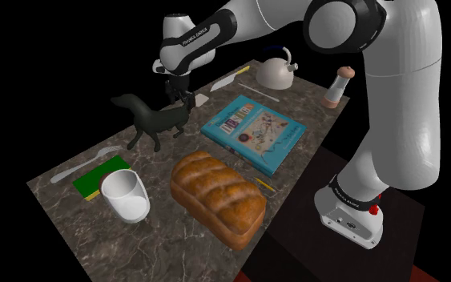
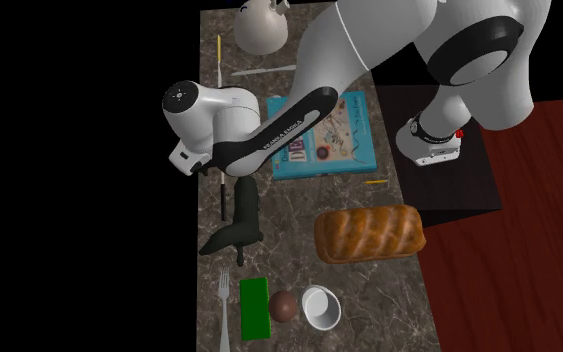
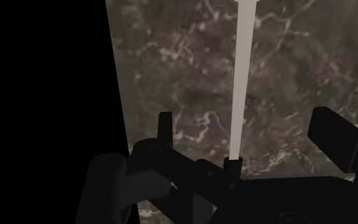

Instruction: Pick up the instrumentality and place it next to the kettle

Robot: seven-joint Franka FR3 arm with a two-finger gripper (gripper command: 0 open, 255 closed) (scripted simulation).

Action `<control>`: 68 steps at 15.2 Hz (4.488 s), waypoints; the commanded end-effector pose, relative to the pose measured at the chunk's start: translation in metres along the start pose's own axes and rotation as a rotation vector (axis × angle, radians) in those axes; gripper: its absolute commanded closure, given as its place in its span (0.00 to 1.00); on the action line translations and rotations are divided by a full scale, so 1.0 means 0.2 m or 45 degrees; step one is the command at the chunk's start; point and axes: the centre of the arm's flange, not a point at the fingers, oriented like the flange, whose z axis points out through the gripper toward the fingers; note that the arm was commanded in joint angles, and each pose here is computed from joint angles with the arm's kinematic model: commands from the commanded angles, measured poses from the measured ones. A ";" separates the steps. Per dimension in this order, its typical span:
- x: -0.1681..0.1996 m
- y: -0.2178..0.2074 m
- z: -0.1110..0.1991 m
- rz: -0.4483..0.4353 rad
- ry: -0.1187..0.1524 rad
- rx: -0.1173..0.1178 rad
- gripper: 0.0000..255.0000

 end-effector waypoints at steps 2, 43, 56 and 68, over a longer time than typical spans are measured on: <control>0.00 0.00 0.00 0.000 0.000 0.000 0.00; 0.05 0.00 -0.79 0.000 0.000 0.000 1.00; 0.07 0.00 -1.13 0.000 0.000 0.000 1.00; -0.28 -0.29 -1.28 0.000 0.000 0.000 1.00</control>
